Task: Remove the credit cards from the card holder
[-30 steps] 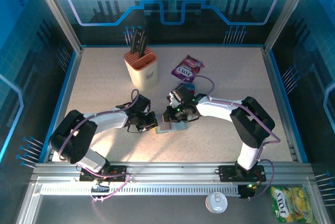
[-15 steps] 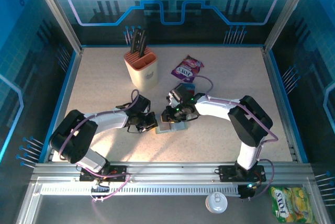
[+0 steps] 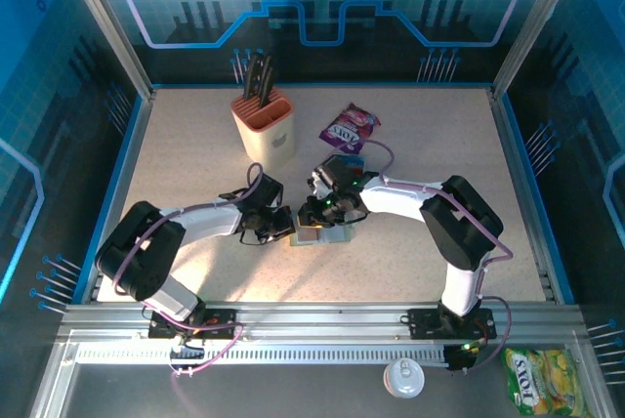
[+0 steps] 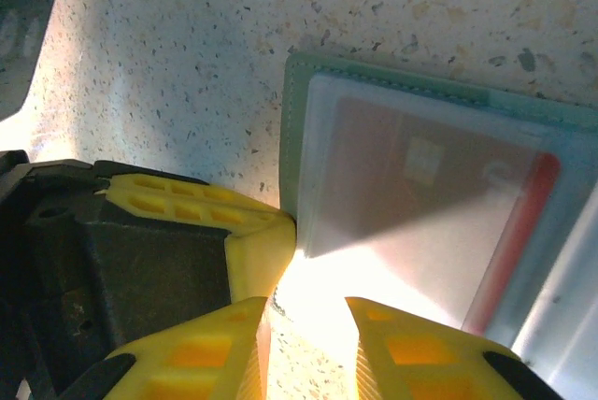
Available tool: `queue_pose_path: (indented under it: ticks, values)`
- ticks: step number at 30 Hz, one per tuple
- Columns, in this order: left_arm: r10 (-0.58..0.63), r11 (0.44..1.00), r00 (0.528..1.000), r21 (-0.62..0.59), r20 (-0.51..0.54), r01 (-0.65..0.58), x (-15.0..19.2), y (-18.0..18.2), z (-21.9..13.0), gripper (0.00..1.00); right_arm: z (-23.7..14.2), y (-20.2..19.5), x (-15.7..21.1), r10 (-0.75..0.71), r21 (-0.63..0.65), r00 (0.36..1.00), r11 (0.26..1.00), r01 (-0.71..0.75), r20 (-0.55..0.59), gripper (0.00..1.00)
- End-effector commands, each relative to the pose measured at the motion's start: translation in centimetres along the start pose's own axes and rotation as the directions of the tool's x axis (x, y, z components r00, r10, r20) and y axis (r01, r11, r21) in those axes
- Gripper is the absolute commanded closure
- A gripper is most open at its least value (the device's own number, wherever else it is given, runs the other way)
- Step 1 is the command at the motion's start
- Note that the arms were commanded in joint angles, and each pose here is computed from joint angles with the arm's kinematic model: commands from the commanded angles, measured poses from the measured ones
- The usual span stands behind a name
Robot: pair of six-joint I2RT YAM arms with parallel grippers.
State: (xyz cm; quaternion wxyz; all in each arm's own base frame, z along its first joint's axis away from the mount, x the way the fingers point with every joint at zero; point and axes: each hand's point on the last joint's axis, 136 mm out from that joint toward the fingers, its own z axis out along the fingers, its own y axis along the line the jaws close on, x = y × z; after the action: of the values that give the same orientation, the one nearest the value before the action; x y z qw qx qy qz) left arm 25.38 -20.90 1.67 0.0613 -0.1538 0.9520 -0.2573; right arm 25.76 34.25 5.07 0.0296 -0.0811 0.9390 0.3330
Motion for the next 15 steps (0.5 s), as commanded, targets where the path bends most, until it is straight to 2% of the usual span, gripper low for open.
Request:
queue_pose_path:
  ticks: [1, 15]
  values:
    - [0.02, 0.999, 1.0, -0.048, 0.001, -0.02, -0.4, 0.7, 0.1, 0.97, 0.1, 0.0, -0.3, 0.022, -0.003, 1.0, 1.0, -0.022, -0.015, 0.72]
    - [0.027, 0.999, 1.0, -0.043, 0.001, -0.027, -0.7, 0.6, -0.2, 0.97, 0.6, -1.0, -0.4, 0.041, 0.025, 0.999, 0.999, -0.04, -0.022, 0.7]
